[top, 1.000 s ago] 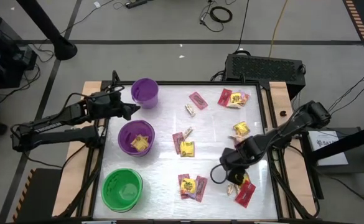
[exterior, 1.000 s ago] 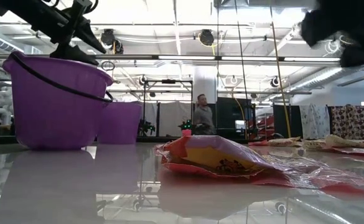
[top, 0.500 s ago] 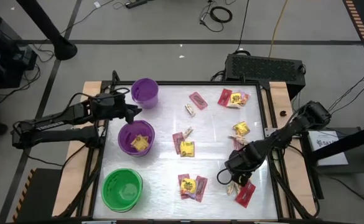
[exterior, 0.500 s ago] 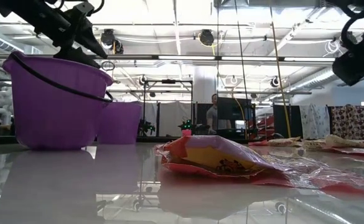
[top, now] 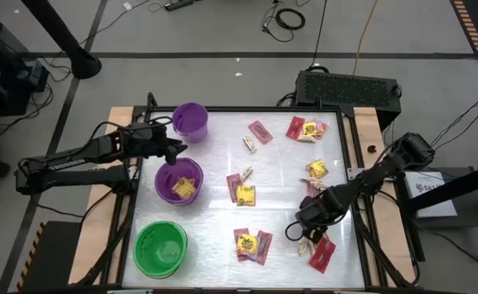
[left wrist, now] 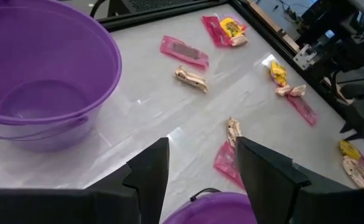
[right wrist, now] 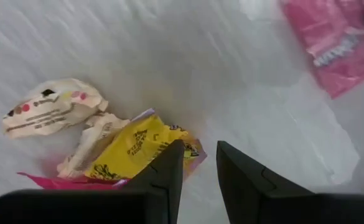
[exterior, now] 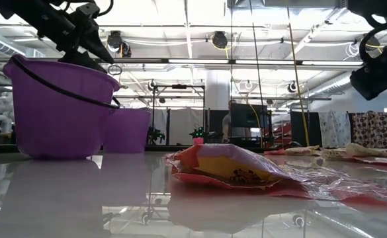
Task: Sort candy by brand, put in halloween buckets
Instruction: Put the yellow candy into the bottom purple bucket
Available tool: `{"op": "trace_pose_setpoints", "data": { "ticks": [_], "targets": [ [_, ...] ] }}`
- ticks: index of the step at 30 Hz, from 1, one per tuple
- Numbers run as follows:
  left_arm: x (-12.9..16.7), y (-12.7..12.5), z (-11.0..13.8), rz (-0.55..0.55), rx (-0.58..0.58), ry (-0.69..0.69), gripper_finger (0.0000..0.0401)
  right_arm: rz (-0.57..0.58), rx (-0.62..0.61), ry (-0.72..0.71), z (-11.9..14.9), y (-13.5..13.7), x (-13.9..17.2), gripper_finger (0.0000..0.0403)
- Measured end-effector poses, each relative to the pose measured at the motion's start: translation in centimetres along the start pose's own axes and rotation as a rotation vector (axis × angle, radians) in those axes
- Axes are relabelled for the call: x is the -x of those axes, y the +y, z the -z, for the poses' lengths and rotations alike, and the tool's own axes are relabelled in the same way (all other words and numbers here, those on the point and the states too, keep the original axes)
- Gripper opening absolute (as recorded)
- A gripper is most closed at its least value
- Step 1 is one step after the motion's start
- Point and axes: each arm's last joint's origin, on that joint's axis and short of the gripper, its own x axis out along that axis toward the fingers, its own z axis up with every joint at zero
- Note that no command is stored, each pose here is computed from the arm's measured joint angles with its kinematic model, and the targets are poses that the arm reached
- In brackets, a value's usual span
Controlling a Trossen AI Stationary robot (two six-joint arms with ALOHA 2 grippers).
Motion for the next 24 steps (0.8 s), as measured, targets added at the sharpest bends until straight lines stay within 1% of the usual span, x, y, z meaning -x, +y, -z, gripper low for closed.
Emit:
{"op": "trace_pose_setpoints", "data": {
  "ticks": [3,6,10,13,16,17,22,24],
  "targets": [
    [0.0,0.0,0.0,0.001,0.000,0.001,0.0191,0.008,-0.051,0.018,0.1,-0.3,-0.4,0.0089],
    [0.0,0.0,0.0,0.002,0.000,0.001,0.0191,0.004,-0.098,0.068,0.2,-0.8,-1.0,0.0089],
    [0.0,0.0,0.0,0.002,0.000,0.001,0.0191,0.008,-0.128,0.086,0.2,-1.3,-1.7,0.0086],
    [0.0,0.0,0.0,0.002,0.000,0.001,0.0191,0.010,-0.130,0.095,0.2,-1.6,-2.0,0.0065],
    [0.0,0.0,0.0,0.002,0.000,0.001,0.0191,0.004,-0.130,0.114,0.3,-1.5,-2.0,0.0020],
    [0.0,0.0,0.0,0.002,0.000,0.001,0.0191,0.003,-0.130,0.115,0.3,-1.5,-2.0,0.0010],
    [0.0,0.0,0.0,0.002,0.000,0.001,0.0191,0.001,-0.143,0.107,0.3,-1.3,-1.7,0.0001],
    [0.0,0.0,0.0,0.002,0.000,0.001,0.0191,-0.016,-0.140,0.100,0.2,-1.1,-1.3,0.0001]
  ]
}}
